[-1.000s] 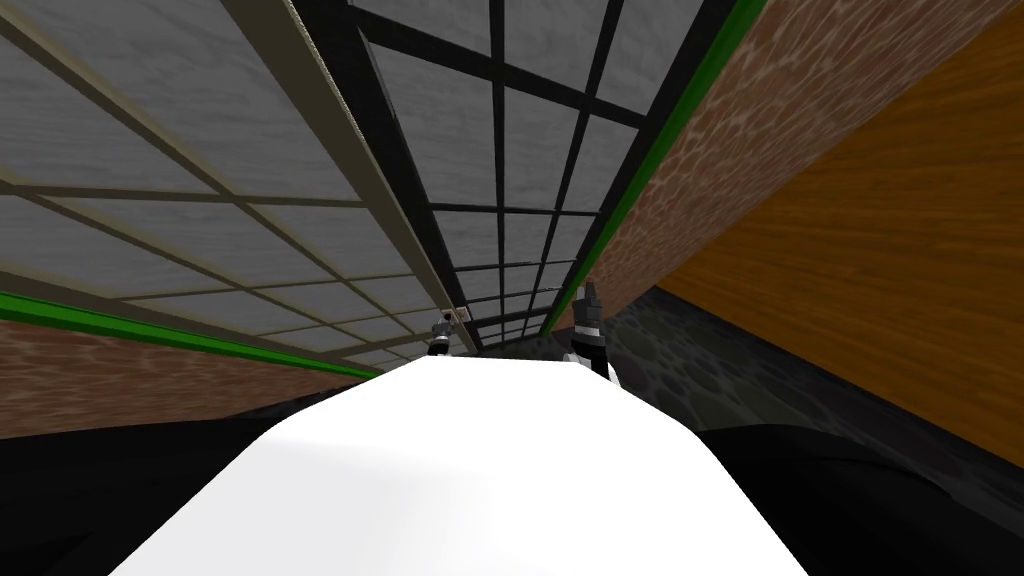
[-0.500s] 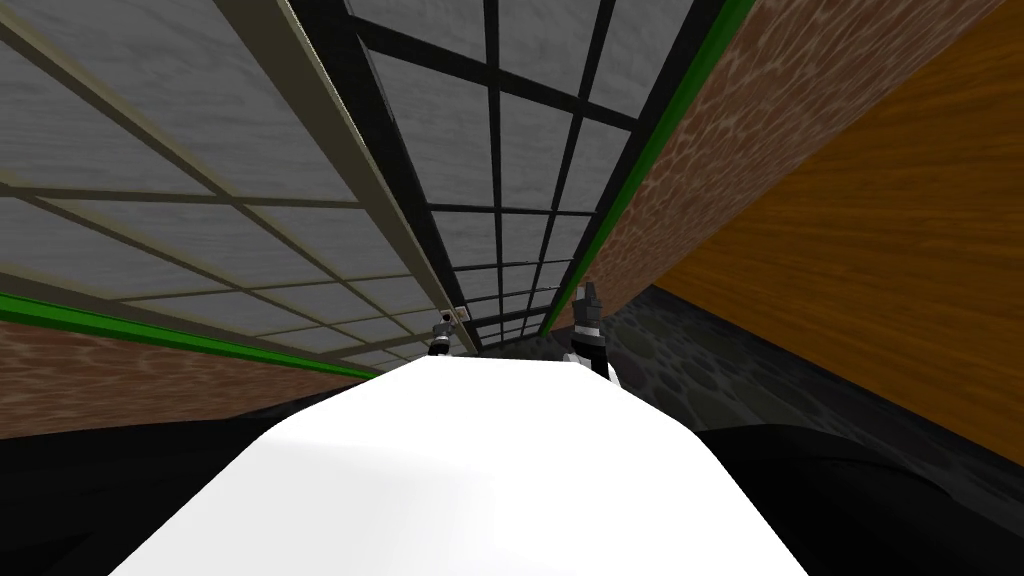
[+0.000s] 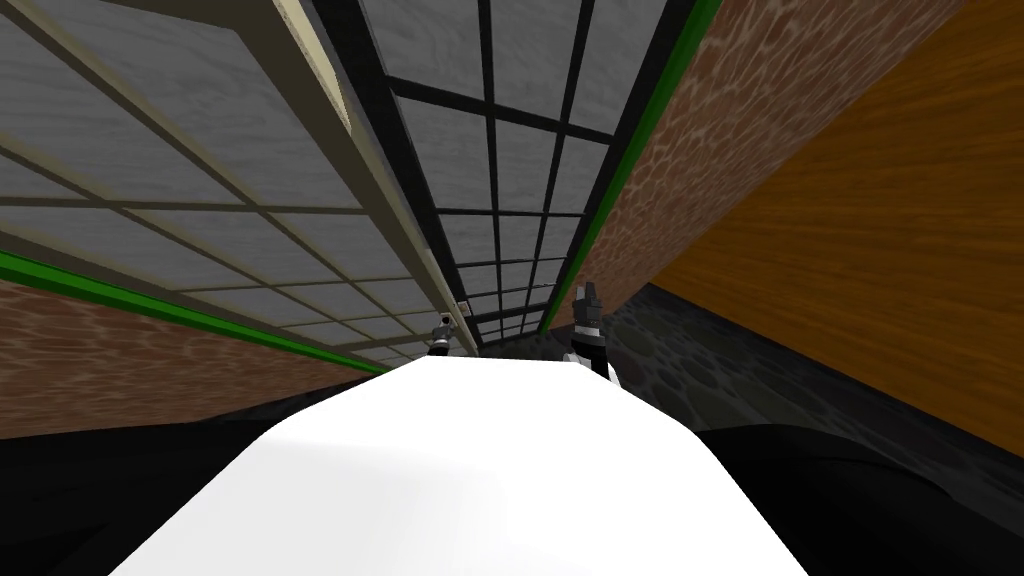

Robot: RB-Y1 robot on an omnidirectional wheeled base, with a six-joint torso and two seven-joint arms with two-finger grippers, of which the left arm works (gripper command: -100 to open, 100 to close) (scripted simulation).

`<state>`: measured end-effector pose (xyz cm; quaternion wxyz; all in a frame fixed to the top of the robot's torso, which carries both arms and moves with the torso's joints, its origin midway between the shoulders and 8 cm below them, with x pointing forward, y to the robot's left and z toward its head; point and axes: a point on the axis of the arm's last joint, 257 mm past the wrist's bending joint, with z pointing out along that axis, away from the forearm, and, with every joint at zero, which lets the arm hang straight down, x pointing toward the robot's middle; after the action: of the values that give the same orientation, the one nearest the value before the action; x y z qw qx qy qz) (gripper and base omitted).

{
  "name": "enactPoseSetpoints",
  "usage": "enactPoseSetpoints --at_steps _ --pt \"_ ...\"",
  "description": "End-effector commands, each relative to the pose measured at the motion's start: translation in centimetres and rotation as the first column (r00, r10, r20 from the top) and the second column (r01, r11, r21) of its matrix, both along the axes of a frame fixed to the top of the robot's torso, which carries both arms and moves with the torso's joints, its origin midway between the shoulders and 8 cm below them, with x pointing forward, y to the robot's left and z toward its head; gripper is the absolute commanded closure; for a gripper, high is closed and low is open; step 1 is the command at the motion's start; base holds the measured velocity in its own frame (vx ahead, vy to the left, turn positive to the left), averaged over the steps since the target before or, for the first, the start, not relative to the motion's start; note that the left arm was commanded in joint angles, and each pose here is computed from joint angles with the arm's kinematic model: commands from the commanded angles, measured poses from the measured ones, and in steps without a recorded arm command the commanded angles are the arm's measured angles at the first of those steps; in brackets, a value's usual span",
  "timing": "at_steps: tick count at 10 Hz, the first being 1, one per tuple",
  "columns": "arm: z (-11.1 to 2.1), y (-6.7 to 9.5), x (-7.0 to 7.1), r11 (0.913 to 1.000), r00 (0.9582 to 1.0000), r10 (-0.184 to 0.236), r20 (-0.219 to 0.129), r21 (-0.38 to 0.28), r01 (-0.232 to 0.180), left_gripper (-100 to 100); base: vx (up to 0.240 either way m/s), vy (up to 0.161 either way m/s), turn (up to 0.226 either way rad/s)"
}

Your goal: Pull the door open

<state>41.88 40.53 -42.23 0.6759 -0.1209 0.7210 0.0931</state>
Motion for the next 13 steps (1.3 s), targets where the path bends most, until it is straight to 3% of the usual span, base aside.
enactPoseSetpoints --at_steps 1,4,5,7,9,10,11,13 --pt "-1.3 2.0 -2.1 0.9992 0.9989 0.038 -0.029 -0.015 -0.038 100 -0.131 -0.021 0.056" --pt "-1.6 2.2 -2.6 0.9988 0.9984 0.044 -0.035 -0.02 -0.045 100 -0.106 -0.008 0.022" --pt "-2.4 2.9 -3.8 0.9965 0.9969 0.063 -0.047 -0.052 -0.065 100 -0.092 0.004 0.038" --pt "-0.6 3.1 -2.6 0.9977 0.9983 0.058 -0.003 -0.037 -0.058 100 -0.08 -0.015 0.01" --pt "-2.4 2.9 -3.8 0.9965 0.9969 0.063 -0.047 -0.052 -0.065 100 -0.006 0.007 -0.004" --pt "-3.2 3.5 -5.0 0.9927 0.9949 0.082 -0.059 -0.084 -0.087 100 -0.065 0.02 0.003" --pt "-1.9 3.7 -4.1 0.9941 0.9966 0.078 -0.027 -0.073 -0.08 100 -0.097 0.003 0.015" --pt "-3.0 3.5 -4.9 0.9929 0.9952 0.082 -0.055 -0.082 -0.086 100 -0.038 -0.01 0.004"
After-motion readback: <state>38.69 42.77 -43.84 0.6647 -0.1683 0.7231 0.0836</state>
